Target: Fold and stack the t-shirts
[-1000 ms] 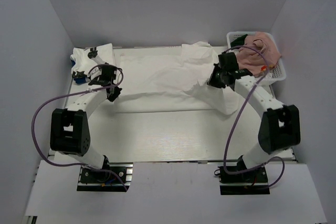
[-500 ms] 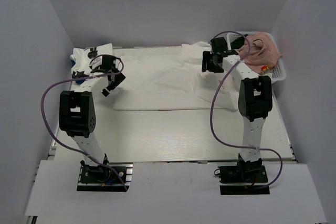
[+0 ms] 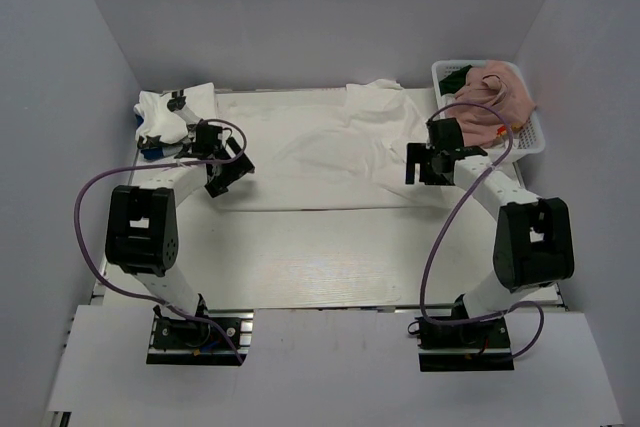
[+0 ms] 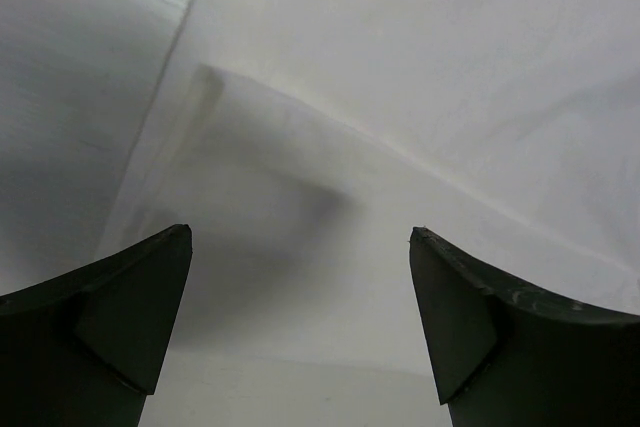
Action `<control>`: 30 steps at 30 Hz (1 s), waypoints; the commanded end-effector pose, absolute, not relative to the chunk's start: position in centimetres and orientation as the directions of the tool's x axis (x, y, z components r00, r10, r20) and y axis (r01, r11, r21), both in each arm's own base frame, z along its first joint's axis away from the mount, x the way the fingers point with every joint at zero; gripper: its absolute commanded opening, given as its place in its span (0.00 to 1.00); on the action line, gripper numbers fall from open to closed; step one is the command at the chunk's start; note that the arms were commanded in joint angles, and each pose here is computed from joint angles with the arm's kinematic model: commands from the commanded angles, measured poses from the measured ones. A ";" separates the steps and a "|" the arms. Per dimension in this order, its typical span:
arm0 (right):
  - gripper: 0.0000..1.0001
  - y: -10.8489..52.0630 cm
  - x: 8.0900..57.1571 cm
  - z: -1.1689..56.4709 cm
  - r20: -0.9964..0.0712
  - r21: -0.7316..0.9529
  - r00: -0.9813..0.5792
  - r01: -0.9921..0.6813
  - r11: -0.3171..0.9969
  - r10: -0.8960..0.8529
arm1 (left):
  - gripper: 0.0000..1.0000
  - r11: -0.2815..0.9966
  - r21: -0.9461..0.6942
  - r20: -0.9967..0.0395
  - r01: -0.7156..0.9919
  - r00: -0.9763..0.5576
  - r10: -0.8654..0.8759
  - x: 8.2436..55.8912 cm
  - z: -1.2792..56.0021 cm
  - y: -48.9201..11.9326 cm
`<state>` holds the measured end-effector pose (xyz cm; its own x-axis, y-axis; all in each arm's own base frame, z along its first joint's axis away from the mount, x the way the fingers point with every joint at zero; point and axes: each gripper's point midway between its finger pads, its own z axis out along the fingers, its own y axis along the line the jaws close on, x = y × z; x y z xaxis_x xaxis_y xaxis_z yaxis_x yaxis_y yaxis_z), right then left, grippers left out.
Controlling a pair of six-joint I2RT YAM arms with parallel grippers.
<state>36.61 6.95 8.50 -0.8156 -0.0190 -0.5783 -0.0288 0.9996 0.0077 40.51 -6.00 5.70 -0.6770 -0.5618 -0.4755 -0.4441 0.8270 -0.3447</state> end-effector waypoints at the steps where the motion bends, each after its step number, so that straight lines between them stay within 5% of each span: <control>1: 0.90 5.3 38.2 8.0 -0.601 -0.025 -0.799 0.022 0.999 0.002 | 1.00 0.837 -0.451 -0.474 -0.311 -0.711 -0.520 40.7 6.2 -8.6; 6: 0.87 4.5 39.0 7.0 -0.561 -0.009 -0.827 0.023 1.000 0.014 | 1.00 0.839 -0.433 -0.447 -0.330 -0.729 -0.518 40.3 4.3 -8.5; 8: 0.69 4.5 39.0 6.7 -0.544 0.003 -0.839 0.015 1.000 0.014 | 1.00 0.842 -0.411 -0.446 -0.349 -0.729 -0.519 40.1 3.7 -8.1; 9: 0.51 4.3 39.1 6.9 -0.547 0.009 -0.837 0.021 1.000 0.022 | 1.00 0.844 -0.402 -0.452 -0.355 -0.725 -0.520 40.2 3.7 -7.8; 10: 0.15 4.1 39.4 7.0 -0.554 0.012 -0.832 0.023 1.000 0.026 | 1.00 0.844 -0.397 -0.445 -0.360 -0.729 -0.520 40.0 3.6 -7.8; 12: 0.00 3.9 39.8 7.2 -0.566 0.015 -0.823 0.033 0.999 0.035 | 1.00 0.848 -0.371 -0.444 -0.379 -0.729 -0.521 39.8 3.0 -7.3; 16: 0.00 2.2 42.2 8.4 -0.631 -0.045 -0.775 0.089 0.995 0.041 | 1.00 0.855 -0.341 -0.437 -0.391 -0.739 -0.513 38.9 2.2 -6.9; 23: 0.00 -1.2 43.0 6.0 -0.565 -0.205 -0.825 0.173 0.963 0.027 | 1.00 0.850 -0.279 -0.430 -0.447 -0.733 -0.527 37.6 1.2 -5.0; 30: 0.21 -0.4 43.2 3.8 -0.560 -0.182 -0.829 0.129 0.975 0.005 | 1.00 0.850 -0.248 -0.438 -0.465 -0.729 -0.526 37.2 1.2 -4.4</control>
